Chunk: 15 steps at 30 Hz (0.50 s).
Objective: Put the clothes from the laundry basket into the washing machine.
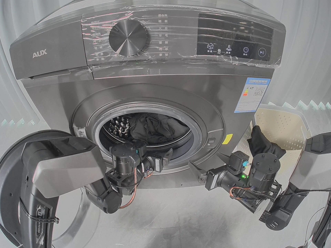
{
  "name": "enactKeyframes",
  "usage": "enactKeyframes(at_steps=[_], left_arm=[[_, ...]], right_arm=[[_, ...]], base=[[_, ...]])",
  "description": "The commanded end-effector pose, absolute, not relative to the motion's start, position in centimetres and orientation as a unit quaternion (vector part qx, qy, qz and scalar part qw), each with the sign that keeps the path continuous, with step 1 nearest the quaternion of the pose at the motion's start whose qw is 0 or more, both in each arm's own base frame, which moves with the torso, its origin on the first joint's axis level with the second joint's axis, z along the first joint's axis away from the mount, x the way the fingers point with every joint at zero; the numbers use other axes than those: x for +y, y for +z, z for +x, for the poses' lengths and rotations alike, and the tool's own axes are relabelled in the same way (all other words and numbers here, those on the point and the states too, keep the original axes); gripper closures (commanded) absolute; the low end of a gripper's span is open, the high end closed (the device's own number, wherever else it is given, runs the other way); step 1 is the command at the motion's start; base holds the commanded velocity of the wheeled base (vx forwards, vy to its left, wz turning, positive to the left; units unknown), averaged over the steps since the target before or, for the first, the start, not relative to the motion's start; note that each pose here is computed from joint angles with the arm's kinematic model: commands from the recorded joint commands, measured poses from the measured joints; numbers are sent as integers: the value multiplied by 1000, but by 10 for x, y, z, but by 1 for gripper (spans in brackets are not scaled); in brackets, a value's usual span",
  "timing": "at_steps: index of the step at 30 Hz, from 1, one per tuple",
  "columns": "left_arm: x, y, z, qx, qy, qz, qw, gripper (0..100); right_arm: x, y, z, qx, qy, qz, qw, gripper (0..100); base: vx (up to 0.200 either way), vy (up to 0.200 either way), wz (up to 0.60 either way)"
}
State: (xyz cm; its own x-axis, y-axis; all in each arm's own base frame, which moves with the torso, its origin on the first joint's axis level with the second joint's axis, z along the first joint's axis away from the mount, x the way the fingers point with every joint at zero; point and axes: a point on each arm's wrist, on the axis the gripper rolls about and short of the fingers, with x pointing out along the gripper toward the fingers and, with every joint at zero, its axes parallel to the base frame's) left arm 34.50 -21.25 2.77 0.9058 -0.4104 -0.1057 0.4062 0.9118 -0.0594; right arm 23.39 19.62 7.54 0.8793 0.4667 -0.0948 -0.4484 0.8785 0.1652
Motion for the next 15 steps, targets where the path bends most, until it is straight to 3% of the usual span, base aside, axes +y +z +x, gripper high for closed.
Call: enactKeyframes(at_steps=[1, 7, 11, 13, 15], left_arm=[[-212, 60, 301, 48, -229, -28, 972, 0], [-191, 101, 248, 34, -248, -67, 966, 0], [-173, 110, 223, 38, -250, -69, 965, 0], [-163, 117, 215, 26, -228, -66, 971, 0], [-154, 127, 202, 4, -212, -85, 974, 0]], right_arm=[[190, 75, 232, 70, 231, 65, 968, 0], [177, 97, 219, 44, 227, 72, 970, 0], [170, 107, 211, 30, 209, 67, 975, 0], [163, 110, 204, 27, 198, 60, 978, 0], [155, 115, 194, 23, 190, 54, 980, 0]], base=[[0, 0, 0], [0, 0, 0], [0, 0, 0], [0, 0, 0], [0, 0, 0]])
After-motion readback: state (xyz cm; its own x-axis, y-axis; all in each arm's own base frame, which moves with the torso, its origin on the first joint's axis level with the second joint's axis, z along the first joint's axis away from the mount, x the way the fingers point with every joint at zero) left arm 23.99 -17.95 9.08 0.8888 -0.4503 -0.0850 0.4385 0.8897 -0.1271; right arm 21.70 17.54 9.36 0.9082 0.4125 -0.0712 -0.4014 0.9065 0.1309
